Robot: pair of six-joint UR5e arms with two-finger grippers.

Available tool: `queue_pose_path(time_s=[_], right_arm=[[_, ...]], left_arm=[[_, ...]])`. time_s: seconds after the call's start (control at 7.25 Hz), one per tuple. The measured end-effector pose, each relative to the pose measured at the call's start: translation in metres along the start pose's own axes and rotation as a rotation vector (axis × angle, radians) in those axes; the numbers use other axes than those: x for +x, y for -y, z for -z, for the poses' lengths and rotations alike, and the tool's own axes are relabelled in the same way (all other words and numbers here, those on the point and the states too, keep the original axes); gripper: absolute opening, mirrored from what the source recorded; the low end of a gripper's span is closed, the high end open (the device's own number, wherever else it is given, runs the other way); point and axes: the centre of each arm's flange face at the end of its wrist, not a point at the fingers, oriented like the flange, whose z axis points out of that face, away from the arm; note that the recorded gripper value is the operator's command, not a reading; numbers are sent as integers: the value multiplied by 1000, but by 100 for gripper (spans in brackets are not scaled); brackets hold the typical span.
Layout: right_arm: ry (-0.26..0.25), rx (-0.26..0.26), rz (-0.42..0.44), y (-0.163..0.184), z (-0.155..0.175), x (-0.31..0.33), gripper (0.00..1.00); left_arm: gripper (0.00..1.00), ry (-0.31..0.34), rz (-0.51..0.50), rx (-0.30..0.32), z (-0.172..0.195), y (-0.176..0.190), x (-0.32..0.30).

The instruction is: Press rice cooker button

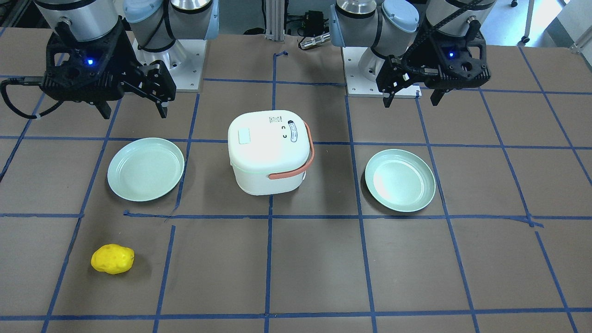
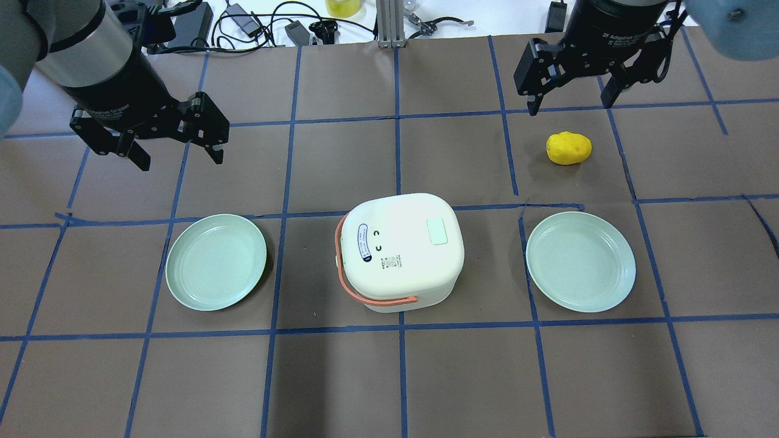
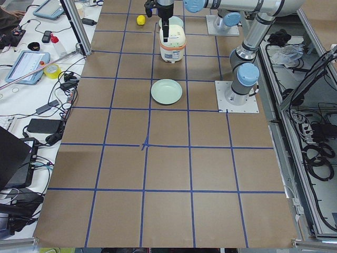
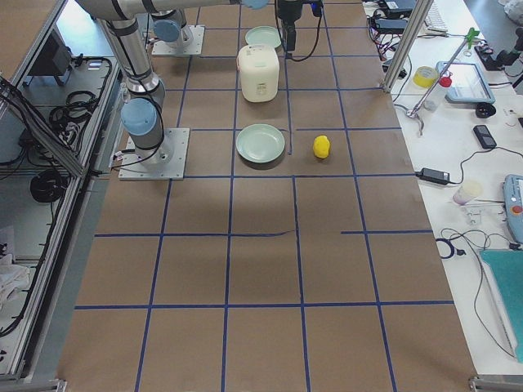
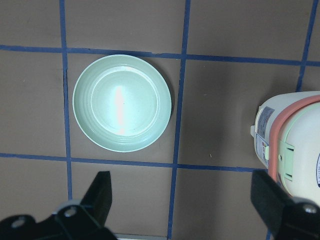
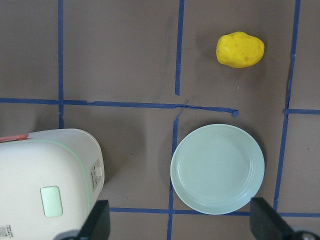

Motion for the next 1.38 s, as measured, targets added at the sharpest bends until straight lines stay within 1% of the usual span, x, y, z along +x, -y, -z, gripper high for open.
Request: queue_pose_path(time_s=[0.14,0.28,0.41,0.55,0.83,1.1,1.24,1.38], right_arm=[[0,0,1,0,0,0,80],[1,-1,3,0,0,-2,42],[5,-5,6,-1,-1,-3,25],[10,-13,10,-3,-3,-6,21],[34,-43,11,-10,-12,-24,9],[37,-90,9,-26,-36,-70,3],[38,-108,8,-34,-52,-86,2],[41,-112,5,-40,-68,-97,2]], left_arm=[[100,0,0,0,0,0,0],[100,0,0,0,0,0,0],[100,0,-1,0,0,0,0],[100,0,0,0,0,0,0],[100,0,0,0,0,0,0],[100,0,0,0,0,0,0],[100,0,0,0,0,0,0],[100,0,0,0,0,0,0]])
